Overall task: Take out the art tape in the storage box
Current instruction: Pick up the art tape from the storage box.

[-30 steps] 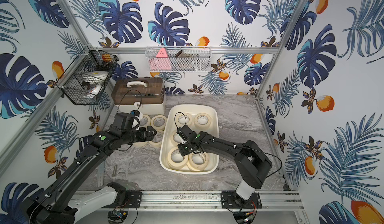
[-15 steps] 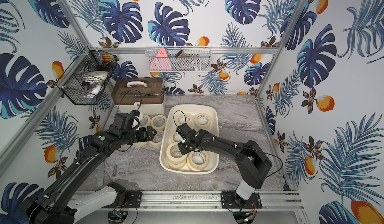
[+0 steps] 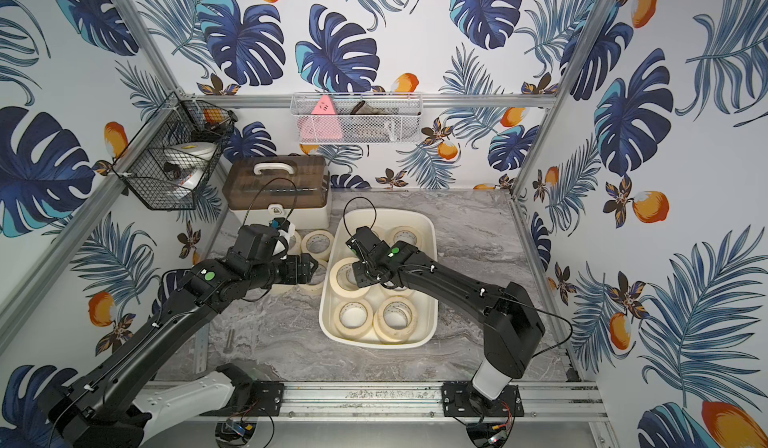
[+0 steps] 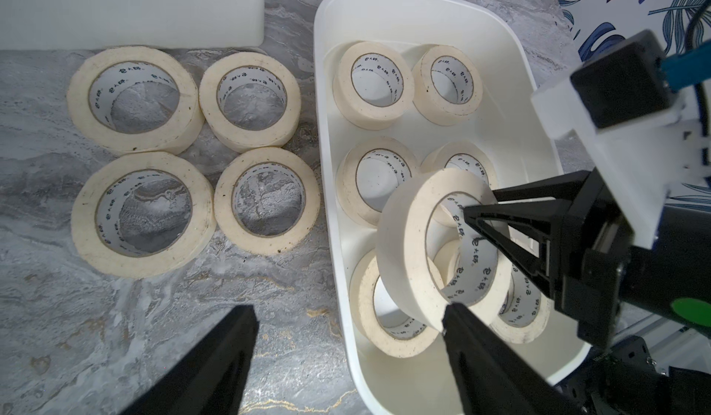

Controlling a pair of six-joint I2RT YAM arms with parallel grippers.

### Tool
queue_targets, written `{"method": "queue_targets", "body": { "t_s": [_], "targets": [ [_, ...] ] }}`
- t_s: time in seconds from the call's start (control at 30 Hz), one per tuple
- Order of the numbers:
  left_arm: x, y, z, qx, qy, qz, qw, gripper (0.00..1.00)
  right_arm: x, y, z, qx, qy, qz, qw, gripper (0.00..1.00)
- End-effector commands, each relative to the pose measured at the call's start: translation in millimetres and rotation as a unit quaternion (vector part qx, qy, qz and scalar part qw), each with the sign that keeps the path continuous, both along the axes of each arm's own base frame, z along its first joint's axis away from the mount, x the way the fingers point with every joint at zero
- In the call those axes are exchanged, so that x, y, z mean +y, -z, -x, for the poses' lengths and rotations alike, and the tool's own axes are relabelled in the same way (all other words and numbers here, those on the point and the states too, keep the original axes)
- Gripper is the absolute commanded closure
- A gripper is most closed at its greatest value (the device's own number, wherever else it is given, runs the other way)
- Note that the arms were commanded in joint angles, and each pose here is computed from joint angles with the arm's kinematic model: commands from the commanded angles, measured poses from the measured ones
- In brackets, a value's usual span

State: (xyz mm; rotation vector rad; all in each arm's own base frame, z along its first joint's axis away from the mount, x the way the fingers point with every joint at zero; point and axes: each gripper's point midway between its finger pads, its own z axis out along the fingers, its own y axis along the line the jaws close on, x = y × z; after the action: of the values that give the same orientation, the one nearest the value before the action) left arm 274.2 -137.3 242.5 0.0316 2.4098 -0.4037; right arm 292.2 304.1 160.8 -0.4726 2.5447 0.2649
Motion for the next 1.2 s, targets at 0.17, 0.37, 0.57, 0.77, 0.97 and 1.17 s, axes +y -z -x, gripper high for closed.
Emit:
{"method": "queue_targets", "body": {
  "t_s": [0.17,0.37,0.57,0.77,0.97,1.17],
  "targets": [
    [-5,2,-2,-0.005,0.002,-0.038,0.999,0.19,19,-30,-9,-0.027,0.026,-0.04,0.999,0.94],
    [-11,4,-2,-0.004,0.007,-0.056,0.998,0.22,38,-43,-8,-0.039,0.012,-0.053,0.998,0.94],
    [-6,12,-6,0.002,-0.006,-0.082,0.997,0.31,51,-48,-4,-0.046,-0.001,-0.055,0.997,0.94],
    [-3,20,-9,0.007,-0.012,-0.095,0.995,0.47,58,-54,2,-0.054,-0.012,-0.059,0.997,0.94],
    [-6,26,-12,0.012,-0.015,-0.095,0.995,0.57,61,-61,7,-0.062,-0.02,-0.066,0.996,0.91],
    [-8,26,-14,0.01,-0.015,-0.09,0.996,0.85,60,-67,10,-0.071,-0.026,-0.074,0.994,0.87]
  ]
}}
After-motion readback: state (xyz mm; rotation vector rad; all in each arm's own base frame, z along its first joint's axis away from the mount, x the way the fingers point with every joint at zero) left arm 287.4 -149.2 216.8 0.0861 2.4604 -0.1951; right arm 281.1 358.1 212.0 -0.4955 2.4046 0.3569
